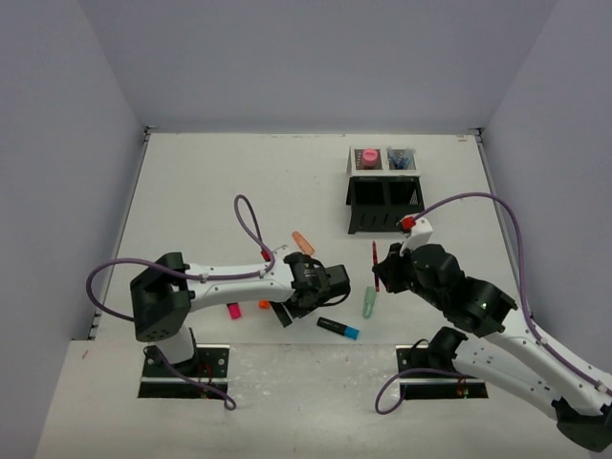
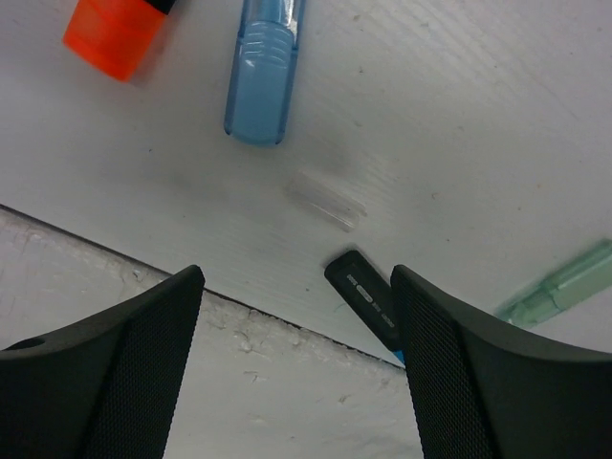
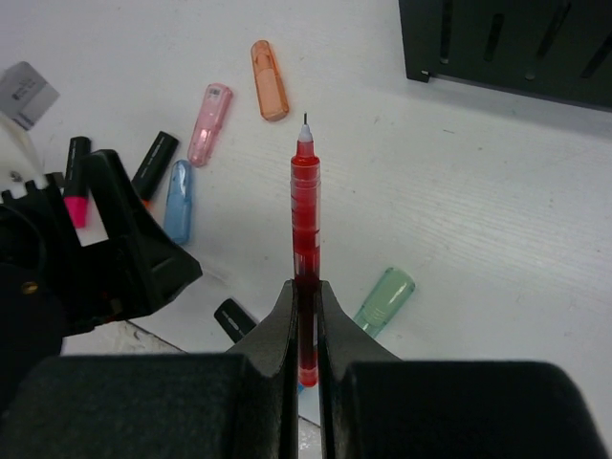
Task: Sort the stationery into containers
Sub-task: Close the pen cap on the pen.
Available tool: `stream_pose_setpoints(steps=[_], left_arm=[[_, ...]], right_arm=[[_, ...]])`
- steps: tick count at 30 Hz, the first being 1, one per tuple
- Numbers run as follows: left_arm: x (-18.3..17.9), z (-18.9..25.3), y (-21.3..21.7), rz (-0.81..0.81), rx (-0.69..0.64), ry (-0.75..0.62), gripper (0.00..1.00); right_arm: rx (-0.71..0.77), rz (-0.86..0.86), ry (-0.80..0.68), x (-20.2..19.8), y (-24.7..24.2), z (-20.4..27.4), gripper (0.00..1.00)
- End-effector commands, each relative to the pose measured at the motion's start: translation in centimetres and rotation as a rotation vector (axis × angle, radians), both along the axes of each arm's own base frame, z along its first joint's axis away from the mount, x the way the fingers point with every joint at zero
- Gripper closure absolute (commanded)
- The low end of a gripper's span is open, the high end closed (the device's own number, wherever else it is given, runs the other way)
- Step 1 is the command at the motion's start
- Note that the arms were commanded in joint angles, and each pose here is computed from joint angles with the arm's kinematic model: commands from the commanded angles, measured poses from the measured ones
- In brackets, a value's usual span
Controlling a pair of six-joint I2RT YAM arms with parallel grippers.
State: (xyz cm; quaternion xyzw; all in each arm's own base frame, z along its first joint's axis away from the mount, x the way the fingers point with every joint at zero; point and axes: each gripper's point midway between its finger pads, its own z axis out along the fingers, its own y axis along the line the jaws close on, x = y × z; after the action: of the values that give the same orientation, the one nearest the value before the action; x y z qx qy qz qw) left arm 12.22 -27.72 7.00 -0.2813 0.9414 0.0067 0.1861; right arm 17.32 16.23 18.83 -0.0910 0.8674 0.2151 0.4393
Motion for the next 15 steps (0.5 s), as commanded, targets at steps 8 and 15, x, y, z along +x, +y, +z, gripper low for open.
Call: stream_pose_setpoints(steps=[8, 15], left_arm=[[1.9, -2.2, -1.3, 0.315, -0.008, -0.016, 0.25], [2.5, -3.6, -2.7, 0.314, -0.055, -0.009, 0.29]], right_arm=[[0.108, 0.146, -0.058, -1.6, 1.7, 2.8, 1.0], [0.133, 0.185, -0.063, -2.3, 2.0, 3.0, 1.0]])
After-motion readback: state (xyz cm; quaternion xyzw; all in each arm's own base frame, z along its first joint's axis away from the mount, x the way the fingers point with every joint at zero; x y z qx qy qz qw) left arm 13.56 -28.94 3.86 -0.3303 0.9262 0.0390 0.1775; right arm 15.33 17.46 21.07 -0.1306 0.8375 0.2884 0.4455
